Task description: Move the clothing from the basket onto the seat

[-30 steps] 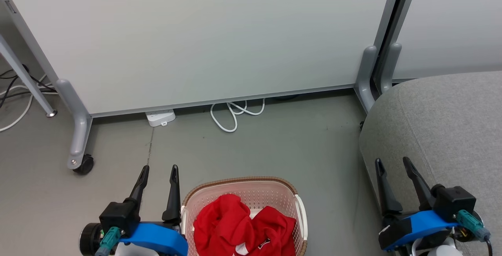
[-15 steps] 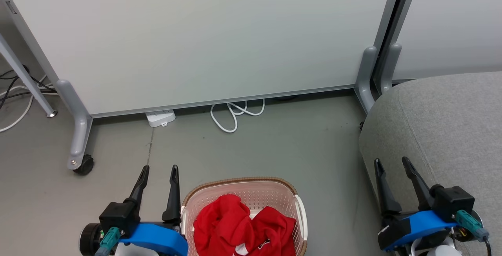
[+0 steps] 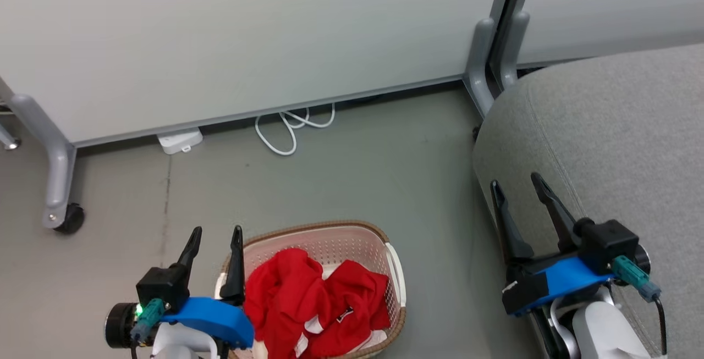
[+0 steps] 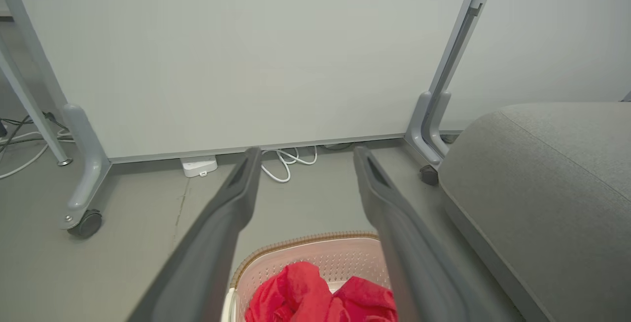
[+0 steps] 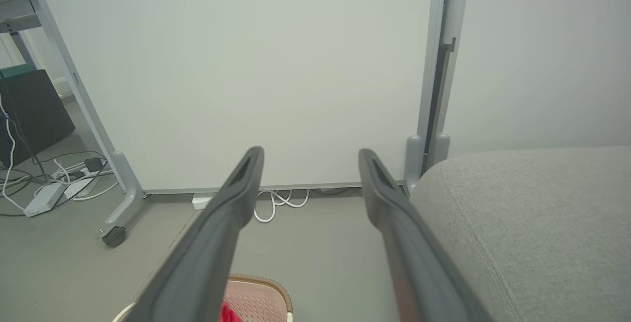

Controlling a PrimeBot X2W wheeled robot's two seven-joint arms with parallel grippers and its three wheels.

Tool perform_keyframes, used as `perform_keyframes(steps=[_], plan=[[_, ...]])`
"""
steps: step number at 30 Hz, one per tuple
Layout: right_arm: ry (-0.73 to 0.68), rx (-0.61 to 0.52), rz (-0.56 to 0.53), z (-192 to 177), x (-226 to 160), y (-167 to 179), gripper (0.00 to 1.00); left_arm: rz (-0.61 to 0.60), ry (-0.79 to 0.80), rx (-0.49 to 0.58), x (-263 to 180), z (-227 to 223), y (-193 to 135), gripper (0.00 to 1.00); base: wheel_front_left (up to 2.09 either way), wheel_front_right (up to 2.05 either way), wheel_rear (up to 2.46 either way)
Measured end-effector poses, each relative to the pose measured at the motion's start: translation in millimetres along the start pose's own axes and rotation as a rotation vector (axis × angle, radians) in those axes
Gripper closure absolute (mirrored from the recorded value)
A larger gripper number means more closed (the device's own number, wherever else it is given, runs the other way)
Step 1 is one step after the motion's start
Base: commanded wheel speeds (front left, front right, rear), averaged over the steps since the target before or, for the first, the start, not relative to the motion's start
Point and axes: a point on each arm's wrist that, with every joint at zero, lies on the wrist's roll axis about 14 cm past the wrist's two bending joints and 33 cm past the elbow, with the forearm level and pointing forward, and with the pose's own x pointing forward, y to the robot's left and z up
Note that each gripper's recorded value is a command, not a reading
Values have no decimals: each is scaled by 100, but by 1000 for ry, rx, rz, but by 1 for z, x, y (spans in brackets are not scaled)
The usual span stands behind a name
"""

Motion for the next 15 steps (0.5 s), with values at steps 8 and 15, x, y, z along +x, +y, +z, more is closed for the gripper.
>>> perform_keyframes(steps=[8, 15], plan=[[13, -20, 11, -10, 24, -5, 0, -38, 197, 20, 44, -57, 3, 0, 0, 0, 0], [57, -12, 8, -36, 45, -14, 0, -64, 389, 45, 83, -118, 11, 0, 0, 0, 0]])
